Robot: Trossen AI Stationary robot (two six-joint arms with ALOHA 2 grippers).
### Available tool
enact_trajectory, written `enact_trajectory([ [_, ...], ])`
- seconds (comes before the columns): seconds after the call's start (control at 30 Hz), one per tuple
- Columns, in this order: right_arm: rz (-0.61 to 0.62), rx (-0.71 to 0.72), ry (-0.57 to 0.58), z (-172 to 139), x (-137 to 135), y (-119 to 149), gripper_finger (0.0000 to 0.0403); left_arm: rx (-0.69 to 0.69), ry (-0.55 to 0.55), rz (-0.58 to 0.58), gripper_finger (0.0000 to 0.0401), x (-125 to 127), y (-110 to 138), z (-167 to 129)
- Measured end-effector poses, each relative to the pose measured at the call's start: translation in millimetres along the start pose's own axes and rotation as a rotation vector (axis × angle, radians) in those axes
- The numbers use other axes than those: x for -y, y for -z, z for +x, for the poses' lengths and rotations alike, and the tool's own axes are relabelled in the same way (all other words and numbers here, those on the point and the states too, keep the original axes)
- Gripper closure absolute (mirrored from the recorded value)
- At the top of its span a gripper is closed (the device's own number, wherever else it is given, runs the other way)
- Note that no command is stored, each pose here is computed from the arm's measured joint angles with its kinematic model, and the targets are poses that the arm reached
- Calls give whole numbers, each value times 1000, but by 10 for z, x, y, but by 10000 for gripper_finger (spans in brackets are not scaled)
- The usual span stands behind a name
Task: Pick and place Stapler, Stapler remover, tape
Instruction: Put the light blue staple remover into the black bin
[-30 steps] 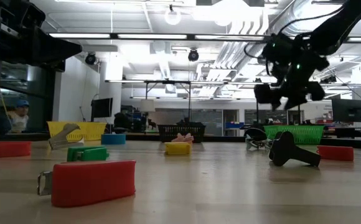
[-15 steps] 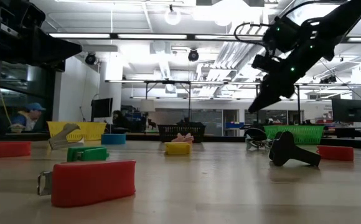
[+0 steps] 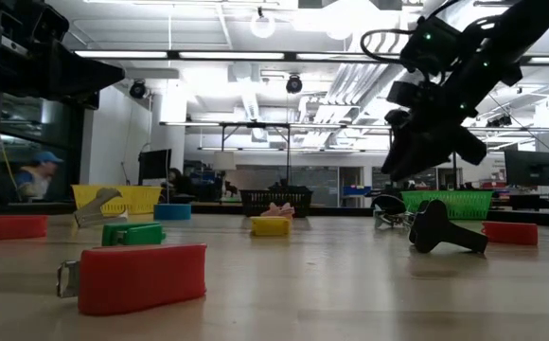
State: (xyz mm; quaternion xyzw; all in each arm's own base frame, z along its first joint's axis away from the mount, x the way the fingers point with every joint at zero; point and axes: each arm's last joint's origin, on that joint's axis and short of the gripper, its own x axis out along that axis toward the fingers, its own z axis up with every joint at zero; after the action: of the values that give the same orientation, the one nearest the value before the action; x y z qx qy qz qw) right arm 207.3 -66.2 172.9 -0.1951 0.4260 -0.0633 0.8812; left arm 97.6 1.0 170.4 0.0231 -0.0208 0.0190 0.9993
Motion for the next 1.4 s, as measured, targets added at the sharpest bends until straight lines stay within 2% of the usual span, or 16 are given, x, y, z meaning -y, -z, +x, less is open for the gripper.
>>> enact_trajectory([
  [0.2, -135, 1, -5, -17, -139, -70, 211, 0, 0, 0, 400, 0, 1, 0],
  [0.4, -255, -28, -34, -33, -249, -75, 168, 0, 0, 0, 400, 0, 0, 0],
  [0.6, -277, -37, -61, -36, -274, -63, 136, 0, 0, 0, 400, 0, 0, 0],
  [0.8, -281, -19, -104, 0, -294, -66, 133, 0, 0, 0, 400, 0, 0, 0],
  [1.0, -283, -31, -155, 205, -351, -52, 132, 0, 0, 0, 400, 0, 0, 0],
  [1.4, -365, -23, -228, 427, -426, -17, 139, 0, 0, 0, 400, 0, 0, 0],
])
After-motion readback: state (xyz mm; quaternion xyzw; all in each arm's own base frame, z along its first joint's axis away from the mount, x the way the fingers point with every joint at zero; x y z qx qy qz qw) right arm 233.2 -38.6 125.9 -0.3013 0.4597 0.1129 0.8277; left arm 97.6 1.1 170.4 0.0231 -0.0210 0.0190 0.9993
